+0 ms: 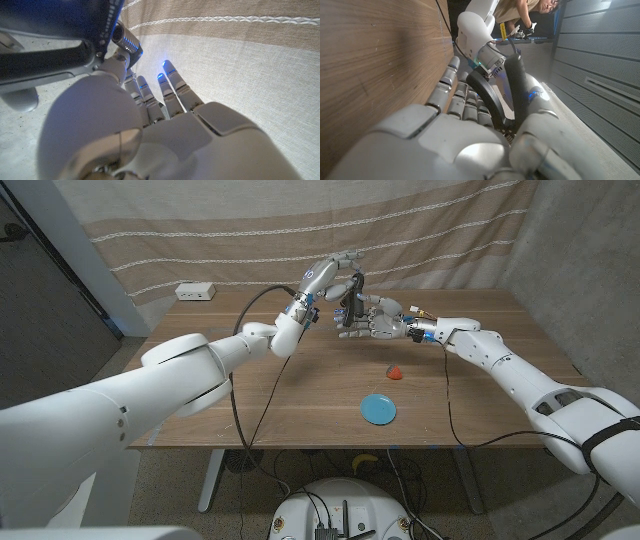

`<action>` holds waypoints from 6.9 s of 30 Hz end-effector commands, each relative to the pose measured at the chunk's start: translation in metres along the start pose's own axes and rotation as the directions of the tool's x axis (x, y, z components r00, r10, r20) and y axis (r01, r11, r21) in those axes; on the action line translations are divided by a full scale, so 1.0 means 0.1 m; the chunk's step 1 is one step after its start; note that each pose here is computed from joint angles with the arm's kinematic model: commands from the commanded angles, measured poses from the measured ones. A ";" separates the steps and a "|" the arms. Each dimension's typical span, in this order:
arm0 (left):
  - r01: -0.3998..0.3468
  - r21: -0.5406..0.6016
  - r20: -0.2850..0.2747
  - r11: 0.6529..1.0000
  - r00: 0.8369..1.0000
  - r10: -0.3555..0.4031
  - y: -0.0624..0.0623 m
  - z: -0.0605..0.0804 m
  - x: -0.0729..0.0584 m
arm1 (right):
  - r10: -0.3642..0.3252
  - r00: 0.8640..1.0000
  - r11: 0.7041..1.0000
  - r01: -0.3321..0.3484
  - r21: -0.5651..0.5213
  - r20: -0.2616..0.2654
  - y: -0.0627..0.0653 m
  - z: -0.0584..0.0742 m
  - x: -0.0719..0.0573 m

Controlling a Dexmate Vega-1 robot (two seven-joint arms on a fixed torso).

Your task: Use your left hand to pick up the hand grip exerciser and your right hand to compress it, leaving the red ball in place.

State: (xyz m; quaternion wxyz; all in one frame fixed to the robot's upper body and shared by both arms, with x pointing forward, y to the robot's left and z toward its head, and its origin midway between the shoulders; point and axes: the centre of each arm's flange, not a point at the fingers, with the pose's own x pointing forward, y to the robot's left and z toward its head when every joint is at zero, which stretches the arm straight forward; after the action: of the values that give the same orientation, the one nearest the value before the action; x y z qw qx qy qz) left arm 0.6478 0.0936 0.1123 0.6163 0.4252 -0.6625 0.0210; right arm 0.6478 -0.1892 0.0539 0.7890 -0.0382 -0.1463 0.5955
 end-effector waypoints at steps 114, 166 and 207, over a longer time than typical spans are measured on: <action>-0.460 -0.763 -0.469 0.455 0.877 0.099 0.57 -0.83 -0.37 | -0.291 0.955 0.938 0.296 -0.179 0.055 -0.18 0.14 -0.17; -0.479 -0.781 -0.485 0.401 0.869 0.094 0.58 -0.89 -0.32 | -0.381 0.902 0.889 0.418 -0.187 0.203 -0.24 0.08 -0.21; -0.472 -0.786 -0.499 0.400 0.866 0.040 0.58 -1.02 -0.64 | -0.465 0.824 0.808 0.544 -0.226 0.323 -0.19 0.33 -0.38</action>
State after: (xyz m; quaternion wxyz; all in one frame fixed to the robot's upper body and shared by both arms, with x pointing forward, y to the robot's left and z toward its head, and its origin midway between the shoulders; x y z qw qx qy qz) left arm 0.6857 0.2143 0.1217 0.8511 -0.0903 -0.4980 -0.1399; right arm 0.6536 -0.2214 0.0750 0.8724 -0.0485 -0.3152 0.3705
